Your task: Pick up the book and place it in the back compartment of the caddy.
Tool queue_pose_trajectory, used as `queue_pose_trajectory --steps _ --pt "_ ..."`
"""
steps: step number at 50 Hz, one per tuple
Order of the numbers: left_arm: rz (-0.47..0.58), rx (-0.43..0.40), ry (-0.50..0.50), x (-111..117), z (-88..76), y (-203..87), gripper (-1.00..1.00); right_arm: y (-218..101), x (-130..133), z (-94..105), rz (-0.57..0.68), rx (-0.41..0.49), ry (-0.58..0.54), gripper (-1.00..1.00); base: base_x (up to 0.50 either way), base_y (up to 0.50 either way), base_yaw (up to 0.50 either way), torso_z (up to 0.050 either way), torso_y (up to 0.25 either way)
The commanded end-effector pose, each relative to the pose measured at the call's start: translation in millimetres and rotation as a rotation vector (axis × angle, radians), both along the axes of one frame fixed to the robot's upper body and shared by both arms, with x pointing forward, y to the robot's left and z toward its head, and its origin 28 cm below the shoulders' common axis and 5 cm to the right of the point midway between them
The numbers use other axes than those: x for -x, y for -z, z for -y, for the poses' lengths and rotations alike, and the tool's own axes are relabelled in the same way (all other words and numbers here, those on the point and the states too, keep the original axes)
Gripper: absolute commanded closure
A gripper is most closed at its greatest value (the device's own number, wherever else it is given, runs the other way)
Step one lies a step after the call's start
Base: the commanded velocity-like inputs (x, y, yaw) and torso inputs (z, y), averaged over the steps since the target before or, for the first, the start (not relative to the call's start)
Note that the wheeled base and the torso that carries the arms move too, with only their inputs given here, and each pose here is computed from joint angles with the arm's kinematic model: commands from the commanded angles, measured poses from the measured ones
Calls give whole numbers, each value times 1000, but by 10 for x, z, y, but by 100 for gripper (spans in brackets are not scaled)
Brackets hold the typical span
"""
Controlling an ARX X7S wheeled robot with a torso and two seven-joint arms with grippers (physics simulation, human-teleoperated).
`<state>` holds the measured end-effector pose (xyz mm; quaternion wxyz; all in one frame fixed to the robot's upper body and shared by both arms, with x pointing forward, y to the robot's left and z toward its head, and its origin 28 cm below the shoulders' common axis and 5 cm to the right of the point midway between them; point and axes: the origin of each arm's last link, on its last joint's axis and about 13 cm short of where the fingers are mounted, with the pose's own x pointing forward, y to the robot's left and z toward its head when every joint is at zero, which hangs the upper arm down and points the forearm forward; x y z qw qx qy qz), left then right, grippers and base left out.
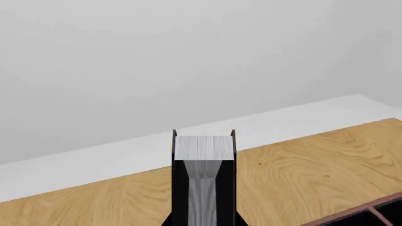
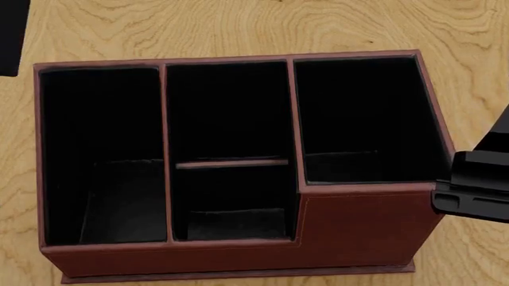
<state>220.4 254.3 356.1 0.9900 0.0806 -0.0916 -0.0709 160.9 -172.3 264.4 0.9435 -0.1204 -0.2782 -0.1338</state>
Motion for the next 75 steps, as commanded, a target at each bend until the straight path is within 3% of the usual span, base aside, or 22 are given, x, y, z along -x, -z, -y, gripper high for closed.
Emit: queue_pose_trajectory --steps 1,14,54,67,75 --pt "19 -15 31 37 36 -36 100 -4 8 -1 0 1 2 -100 0 0 0 0 0" --pt "5 -82 123 0 101 -50 100 0 1 0 -2 0 3 -100 0 0 0 1 2" --pt "-35 -472 498 -170 468 -189 100 4 57 4 -4 1 6 -100 0 0 0 0 2" --pt "-70 -551 593 -234 518 -241 100 16 58 2 -6 1 6 -100 0 0 0 1 2" --pt "-91 -678 672 -273 566 -257 100 19 58 -5 -9 3 4 -100 0 0 0 0 1"
